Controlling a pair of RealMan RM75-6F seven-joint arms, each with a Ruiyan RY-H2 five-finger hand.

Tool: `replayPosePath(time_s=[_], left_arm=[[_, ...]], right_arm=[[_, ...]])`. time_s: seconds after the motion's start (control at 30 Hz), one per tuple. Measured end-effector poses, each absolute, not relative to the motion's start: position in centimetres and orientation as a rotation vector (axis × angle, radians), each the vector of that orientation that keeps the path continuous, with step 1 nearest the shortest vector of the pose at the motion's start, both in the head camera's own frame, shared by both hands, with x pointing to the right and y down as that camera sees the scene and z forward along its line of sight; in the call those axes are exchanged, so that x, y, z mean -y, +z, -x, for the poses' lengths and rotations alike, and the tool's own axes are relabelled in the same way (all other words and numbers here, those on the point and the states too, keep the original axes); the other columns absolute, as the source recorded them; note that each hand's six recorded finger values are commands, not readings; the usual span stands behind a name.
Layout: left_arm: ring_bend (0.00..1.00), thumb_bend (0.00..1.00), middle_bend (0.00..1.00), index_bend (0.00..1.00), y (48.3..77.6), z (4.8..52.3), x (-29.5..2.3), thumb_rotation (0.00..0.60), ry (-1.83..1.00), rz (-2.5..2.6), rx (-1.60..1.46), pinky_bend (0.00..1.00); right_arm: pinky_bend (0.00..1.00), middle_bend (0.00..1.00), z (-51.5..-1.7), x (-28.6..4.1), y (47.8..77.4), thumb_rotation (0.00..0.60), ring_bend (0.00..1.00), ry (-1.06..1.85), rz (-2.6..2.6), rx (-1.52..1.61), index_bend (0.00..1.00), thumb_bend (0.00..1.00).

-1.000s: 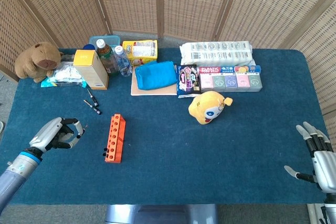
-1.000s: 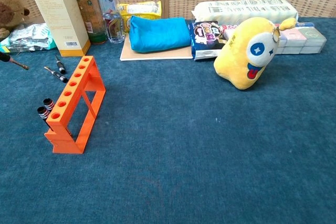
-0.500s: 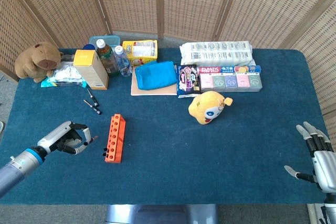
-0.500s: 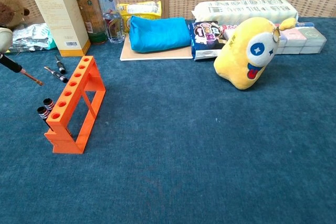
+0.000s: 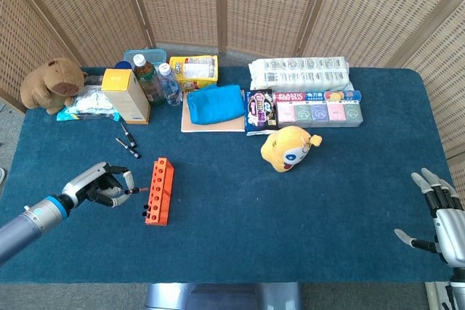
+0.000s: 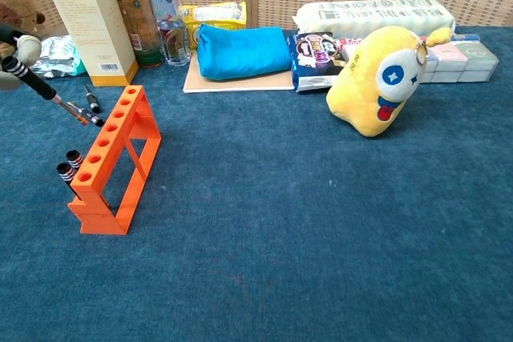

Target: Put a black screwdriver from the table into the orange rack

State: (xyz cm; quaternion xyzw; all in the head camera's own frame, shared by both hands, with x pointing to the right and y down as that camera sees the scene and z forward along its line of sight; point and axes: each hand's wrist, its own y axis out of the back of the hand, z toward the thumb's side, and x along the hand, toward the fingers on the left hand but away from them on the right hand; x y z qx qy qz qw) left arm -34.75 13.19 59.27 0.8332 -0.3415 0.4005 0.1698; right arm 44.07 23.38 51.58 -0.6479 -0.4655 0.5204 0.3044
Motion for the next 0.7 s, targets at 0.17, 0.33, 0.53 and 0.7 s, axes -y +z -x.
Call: replayPosePath(time_s=[0.17,0.33,0.53,0.7], left_arm=[[1.0,0.39,1.0,0.58,59.6,35.0,-13.1,0.6,1.133,-2.329,0.969,1.0],[1.0,0.38,1.0,0.58,59.2,35.0,-13.1,0.6,1.148,-2.314,0.947,1.0],[1.0,0.38,1.0,0.58,58.8,35.4,-13.4,0.6,1.228,-2.311,0.891,1.0],[1.0,0.38,1.0,0.58,58.5,35.2,-13.6,0.6,1.274,-2.298,0.844,1.0]], right_arm=[[0.0,0.02,-44.1,-23.4,51.5,0.6,0.0,1.374,1.715,1.234,0.04,0.13],[0.0,0.02,-44.1,-23.3,51.5,0.6,0.0,1.376,1.714,1.234,0.04,0.13],[0.0,0.02,-44.0,-23.4,51.5,0.6,0.0,1.373,1.716,1.23,0.04,0.13],[0.0,0.02,-44.0,-23.5,51.5,0.6,0.0,1.375,1.714,1.23,0.04,0.13]])
